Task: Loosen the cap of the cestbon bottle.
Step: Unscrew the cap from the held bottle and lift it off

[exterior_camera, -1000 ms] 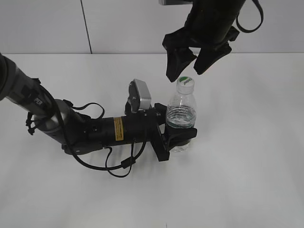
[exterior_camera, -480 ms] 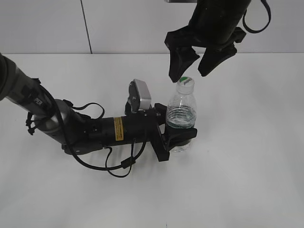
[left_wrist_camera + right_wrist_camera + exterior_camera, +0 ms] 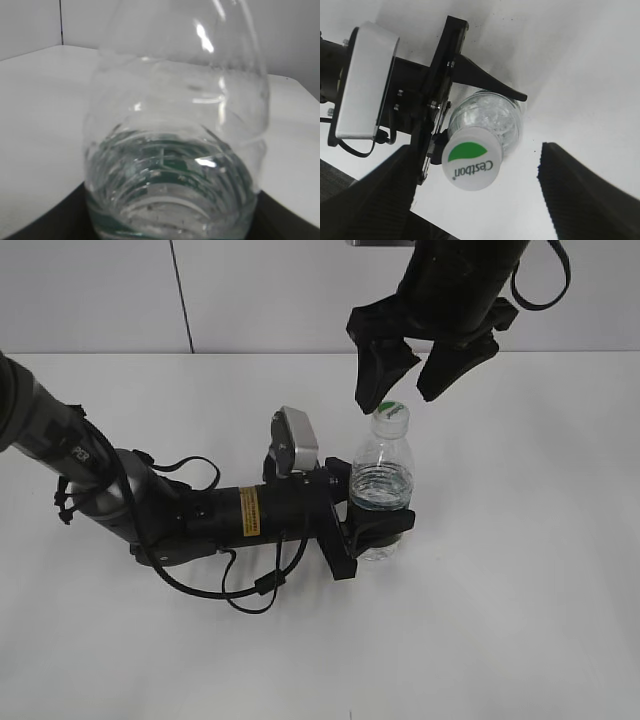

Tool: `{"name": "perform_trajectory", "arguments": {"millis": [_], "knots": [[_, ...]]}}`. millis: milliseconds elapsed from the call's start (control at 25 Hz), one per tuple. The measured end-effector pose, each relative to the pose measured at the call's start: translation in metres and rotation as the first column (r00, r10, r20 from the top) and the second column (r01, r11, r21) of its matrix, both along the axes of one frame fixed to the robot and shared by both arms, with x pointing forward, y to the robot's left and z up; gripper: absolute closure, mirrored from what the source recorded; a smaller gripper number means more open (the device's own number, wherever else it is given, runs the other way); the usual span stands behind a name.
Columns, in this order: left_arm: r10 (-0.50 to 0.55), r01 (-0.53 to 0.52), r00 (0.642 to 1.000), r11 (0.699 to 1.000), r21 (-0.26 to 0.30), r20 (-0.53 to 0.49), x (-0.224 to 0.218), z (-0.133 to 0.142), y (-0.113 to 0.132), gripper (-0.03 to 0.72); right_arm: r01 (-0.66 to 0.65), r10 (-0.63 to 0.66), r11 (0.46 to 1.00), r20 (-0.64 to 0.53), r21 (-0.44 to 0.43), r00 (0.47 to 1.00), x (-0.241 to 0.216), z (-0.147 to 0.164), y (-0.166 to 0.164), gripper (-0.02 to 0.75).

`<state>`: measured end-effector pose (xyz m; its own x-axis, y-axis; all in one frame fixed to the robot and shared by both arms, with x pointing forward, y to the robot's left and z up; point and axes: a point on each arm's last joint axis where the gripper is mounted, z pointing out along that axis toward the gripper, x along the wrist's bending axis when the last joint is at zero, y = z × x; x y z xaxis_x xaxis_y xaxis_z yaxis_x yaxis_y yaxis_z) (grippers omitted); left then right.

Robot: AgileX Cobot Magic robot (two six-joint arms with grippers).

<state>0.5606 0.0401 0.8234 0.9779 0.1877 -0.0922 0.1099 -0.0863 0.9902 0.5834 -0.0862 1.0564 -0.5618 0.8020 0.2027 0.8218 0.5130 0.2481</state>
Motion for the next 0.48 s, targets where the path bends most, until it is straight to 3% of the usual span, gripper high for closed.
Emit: {"name": "perform_trajectory", "arguments": {"millis": [480], "knots": [[0.004, -0.004, 1.000, 1.000, -0.001, -0.001, 0.0003, 0.0001, 0.0001, 0.283, 0.000, 0.000, 1.000, -0.019, -0.010, 1.000, 0.0029, -0.0088, 0.0017, 0.158]]}}
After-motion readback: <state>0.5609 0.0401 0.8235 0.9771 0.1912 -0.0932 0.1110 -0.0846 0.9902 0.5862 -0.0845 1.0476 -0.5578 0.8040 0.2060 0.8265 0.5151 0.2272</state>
